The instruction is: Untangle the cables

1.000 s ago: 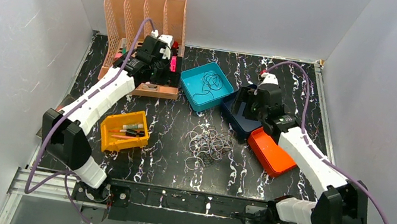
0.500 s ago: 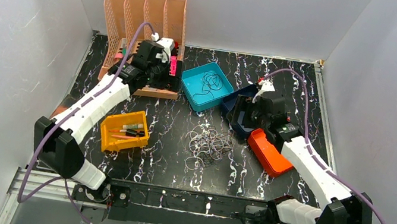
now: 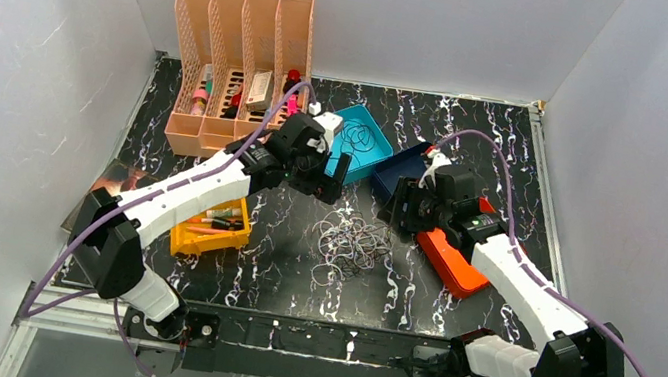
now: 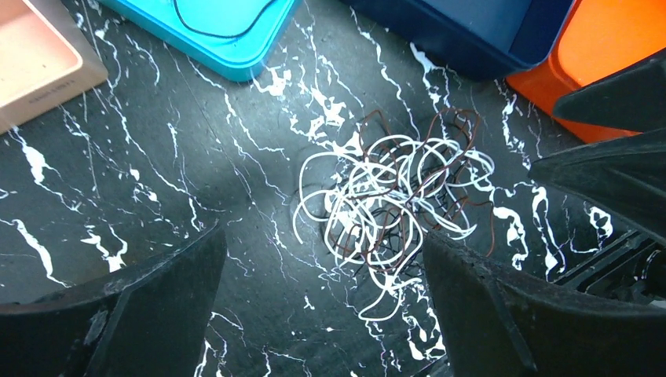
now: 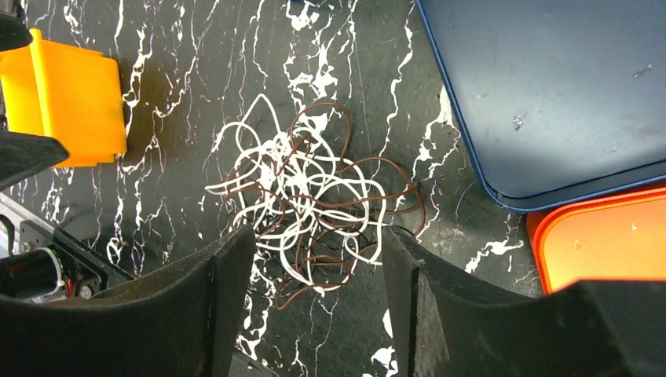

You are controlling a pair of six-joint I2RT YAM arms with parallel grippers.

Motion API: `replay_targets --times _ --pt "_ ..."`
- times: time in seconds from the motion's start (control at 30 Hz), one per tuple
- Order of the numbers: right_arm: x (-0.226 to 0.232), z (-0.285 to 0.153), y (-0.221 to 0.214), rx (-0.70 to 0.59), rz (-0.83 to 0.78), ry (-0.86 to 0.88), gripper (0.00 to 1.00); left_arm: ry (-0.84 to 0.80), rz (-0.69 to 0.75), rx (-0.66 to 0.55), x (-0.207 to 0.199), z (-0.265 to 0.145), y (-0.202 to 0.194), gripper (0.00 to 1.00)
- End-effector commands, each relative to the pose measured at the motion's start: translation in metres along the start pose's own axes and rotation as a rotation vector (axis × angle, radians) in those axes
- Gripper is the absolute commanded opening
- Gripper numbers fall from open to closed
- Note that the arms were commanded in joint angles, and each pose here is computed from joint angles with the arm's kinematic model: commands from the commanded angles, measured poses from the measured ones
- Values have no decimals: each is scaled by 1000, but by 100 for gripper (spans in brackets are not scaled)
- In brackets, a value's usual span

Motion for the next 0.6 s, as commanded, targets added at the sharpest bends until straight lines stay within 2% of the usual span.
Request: replay_targets --times 0.0,0.33,0.57 --pt "-1 -3 -8 53 -29 10 67 -39 -14 -25 -6 2 -2 93" --pt "-1 -7 -34 111 88 28 60 -78 -5 -11 -11 8 -12 89" --pt "-13 -14 -43 -3 215 -60 64 -82 44 -4 -28 5 -27 88"
Point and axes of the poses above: each gripper's point midway between its finger pads, its own z axis out along the fingers, its own x axis along the line the jaws close on, y = z × x, the point moved 5 cm from there along -z, back along the fingers, and after that the axes turned 3 degrees about -z, right-handed, at the moved point
